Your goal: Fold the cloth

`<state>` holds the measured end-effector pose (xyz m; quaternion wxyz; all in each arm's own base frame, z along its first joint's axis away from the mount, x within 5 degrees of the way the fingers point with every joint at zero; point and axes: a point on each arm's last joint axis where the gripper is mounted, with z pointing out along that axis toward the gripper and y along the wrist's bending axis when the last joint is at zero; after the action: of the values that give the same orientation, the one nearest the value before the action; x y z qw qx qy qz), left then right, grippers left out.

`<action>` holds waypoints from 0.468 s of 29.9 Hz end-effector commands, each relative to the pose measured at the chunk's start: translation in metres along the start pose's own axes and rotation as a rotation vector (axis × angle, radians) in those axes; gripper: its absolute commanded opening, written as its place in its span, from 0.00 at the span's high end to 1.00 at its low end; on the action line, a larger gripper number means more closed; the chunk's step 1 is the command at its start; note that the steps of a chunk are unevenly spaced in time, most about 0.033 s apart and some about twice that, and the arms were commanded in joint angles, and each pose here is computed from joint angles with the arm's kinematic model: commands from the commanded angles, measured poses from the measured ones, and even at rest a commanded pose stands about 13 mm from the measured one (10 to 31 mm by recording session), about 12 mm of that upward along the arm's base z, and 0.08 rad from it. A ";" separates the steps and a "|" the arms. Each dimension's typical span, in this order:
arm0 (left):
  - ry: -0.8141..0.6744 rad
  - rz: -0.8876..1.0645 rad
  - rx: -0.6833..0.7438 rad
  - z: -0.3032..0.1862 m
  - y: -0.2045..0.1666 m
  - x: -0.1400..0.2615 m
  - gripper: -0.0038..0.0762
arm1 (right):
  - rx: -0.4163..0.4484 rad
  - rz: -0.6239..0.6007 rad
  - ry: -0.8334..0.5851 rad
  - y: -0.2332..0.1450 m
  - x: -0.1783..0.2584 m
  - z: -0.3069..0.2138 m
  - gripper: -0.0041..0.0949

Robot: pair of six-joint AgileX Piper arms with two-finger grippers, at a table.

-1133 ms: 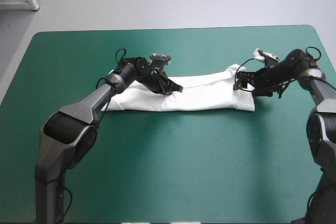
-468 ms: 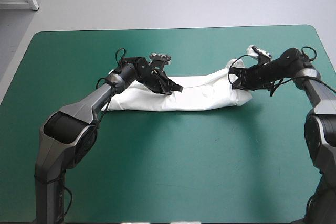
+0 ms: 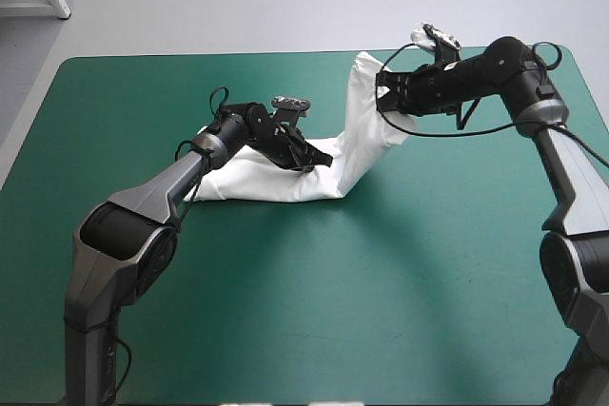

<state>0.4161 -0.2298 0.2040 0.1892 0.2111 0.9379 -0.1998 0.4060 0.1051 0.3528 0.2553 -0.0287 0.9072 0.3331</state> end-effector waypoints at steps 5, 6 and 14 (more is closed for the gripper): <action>0.052 0.014 0.028 0.000 -0.012 0.006 0.96 | -0.124 -0.057 -0.183 0.071 -0.017 -0.052 0.97; 0.053 0.017 0.025 0.000 -0.011 0.006 0.96 | -0.125 -0.057 -0.189 0.074 -0.018 -0.054 0.97; 0.020 0.035 0.029 -0.019 -0.016 -0.004 0.96 | -0.131 -0.062 -0.184 0.079 -0.017 -0.055 0.97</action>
<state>0.4167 -0.2303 0.2071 0.1909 0.2148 0.9366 -0.2005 0.3958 0.1336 0.4026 0.2872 -0.0402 0.8879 0.3571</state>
